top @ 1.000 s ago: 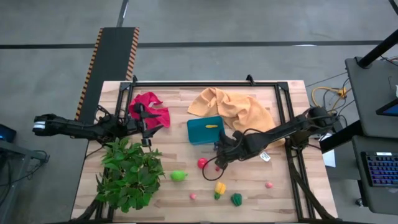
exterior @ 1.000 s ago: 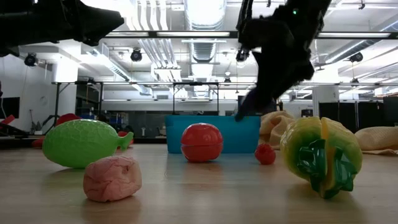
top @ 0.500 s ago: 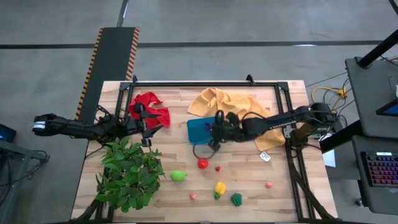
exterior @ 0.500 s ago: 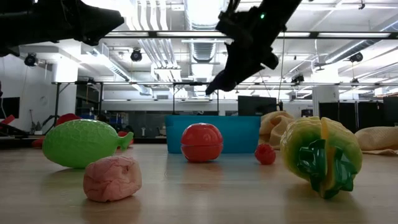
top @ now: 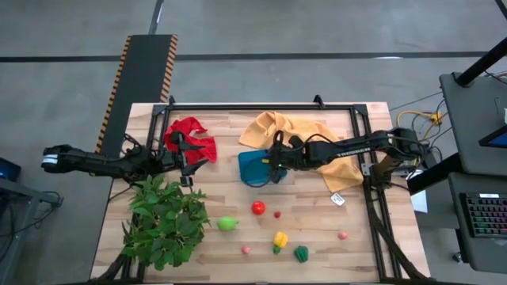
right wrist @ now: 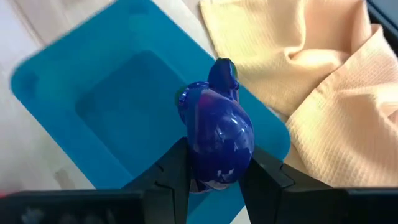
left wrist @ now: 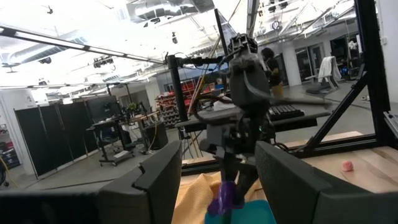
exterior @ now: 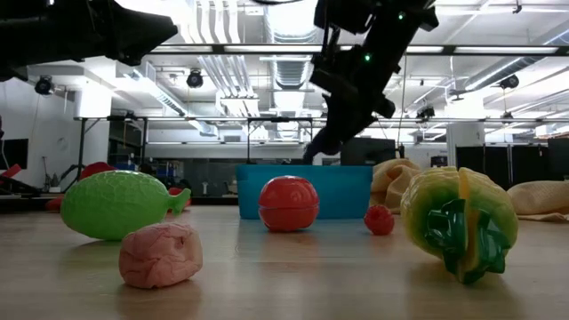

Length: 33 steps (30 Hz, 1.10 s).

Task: Pick and placing Produce into tupperware
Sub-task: Put the purple eggplant into the blue bin

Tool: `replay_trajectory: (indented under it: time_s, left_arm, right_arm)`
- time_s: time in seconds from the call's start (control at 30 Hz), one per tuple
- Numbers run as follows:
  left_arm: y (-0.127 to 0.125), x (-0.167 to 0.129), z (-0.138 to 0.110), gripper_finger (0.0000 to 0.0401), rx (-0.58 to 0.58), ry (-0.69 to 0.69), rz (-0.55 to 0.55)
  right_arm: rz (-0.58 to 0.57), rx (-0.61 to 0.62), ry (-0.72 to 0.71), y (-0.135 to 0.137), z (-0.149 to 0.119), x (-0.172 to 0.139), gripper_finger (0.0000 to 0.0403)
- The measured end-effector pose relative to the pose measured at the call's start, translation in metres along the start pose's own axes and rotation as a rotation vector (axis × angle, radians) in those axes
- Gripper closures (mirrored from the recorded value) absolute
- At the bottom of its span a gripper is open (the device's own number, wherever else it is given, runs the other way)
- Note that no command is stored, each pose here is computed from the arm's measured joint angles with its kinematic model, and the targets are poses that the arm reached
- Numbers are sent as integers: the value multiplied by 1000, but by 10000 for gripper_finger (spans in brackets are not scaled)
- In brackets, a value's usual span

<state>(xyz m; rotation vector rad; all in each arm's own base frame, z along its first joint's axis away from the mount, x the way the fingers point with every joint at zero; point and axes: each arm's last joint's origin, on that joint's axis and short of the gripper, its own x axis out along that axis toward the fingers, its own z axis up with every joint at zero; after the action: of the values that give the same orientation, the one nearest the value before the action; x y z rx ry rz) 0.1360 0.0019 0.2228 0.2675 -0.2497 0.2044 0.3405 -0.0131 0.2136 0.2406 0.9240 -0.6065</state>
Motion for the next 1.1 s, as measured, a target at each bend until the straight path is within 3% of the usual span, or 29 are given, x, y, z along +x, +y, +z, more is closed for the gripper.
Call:
replay_trajectory:
  time_s: [0.4,0.7,1.1]
  left_arm:
    - [0,0,0,211,0,0,0]
    - [0,0,0,211,1,2,-1]
    - [0,0,-1,211,1,4,-1]
  right_arm:
    - [-53,-40,74,-1,-8,32,296]
    - [-69,-36,87,-7,-7,37,293]
    - [-69,-42,87,-7,-6,37,211]
